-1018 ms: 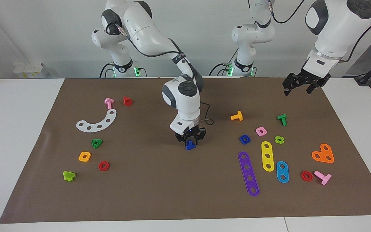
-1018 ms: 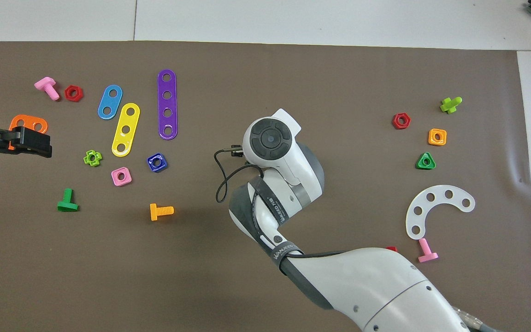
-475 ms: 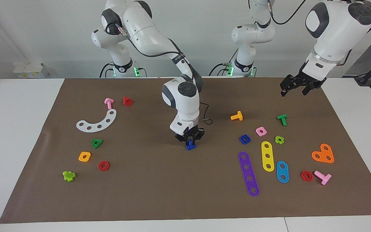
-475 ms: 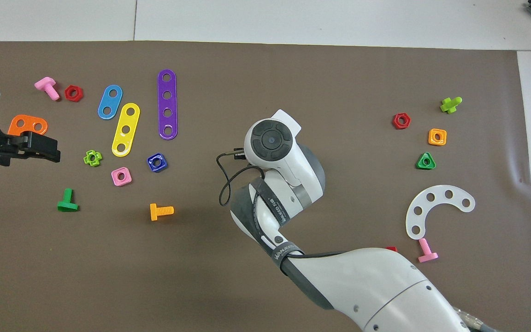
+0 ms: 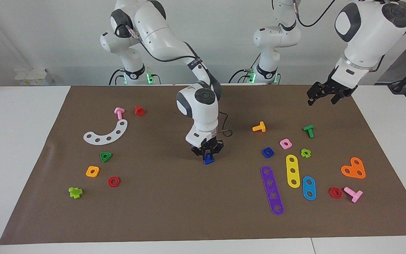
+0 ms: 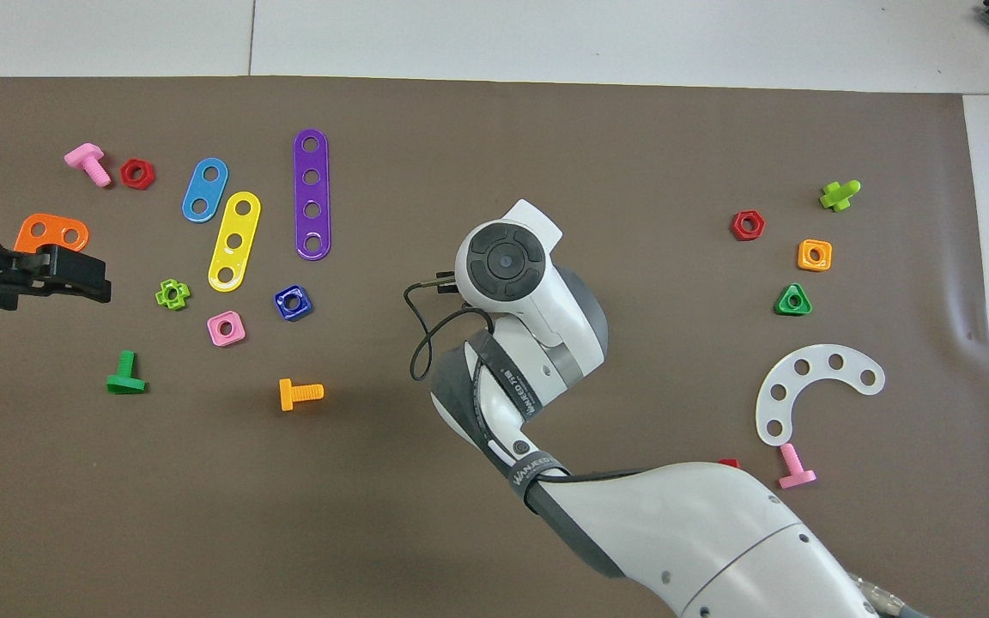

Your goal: Unscrew and place screws in storage area

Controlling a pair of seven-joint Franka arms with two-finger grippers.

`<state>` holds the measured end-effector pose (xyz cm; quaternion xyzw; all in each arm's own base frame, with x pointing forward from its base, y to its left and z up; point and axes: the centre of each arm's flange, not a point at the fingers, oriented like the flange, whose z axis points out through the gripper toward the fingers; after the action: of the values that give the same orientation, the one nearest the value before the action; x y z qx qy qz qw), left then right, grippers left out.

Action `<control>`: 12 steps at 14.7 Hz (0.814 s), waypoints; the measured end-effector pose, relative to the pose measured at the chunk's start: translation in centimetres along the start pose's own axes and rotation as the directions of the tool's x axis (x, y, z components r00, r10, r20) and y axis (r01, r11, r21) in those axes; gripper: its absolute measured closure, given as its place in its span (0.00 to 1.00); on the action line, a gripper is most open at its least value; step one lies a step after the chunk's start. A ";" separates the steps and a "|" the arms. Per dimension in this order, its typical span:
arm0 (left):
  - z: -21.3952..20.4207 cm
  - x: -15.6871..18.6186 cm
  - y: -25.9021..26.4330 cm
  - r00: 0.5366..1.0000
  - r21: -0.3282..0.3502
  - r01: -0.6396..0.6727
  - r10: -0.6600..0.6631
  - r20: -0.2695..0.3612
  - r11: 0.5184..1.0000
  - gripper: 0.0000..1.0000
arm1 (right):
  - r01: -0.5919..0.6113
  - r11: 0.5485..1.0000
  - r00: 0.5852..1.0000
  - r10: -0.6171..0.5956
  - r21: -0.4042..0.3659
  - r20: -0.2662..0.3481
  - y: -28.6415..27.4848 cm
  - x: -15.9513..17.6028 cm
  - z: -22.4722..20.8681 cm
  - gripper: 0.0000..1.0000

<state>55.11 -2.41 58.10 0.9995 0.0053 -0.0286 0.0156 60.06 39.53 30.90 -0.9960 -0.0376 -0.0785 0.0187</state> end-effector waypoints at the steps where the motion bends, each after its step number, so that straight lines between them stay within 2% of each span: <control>1: 0.1 0.0 0.0 1.000 0.007 -0.001 0.001 0.001 1.000 0.00 | 0.001 1.000 1.000 -0.001 0.000 -0.001 0.0 0.0 -0.1 0.80; 7: 0.1 0.0 -0.1 1.000 0.015 -0.002 0.002 0.000 1.000 0.00 | -0.012 1.000 1.000 0.012 0.000 -0.012 0.7 0.6 -0.8 0.81; 9: 0.1 0.0 -0.2 1.000 0.015 -0.001 0.001 0.000 1.000 0.00 | -0.049 0.999 0.999 0.049 -0.006 -0.019 3.1 2.0 -4.3 0.81; 12: 0.0 0.0 -0.3 1.000 0.015 0.001 -0.001 0.000 1.000 0.00 | -0.096 0.995 0.995 0.095 -0.021 -0.031 12.3 4.6 -12.8 0.81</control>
<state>55.10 -2.16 58.05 0.9995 0.0053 -0.0287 0.0081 63.56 27.01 43.87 -0.9956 0.0111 -0.0926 0.0120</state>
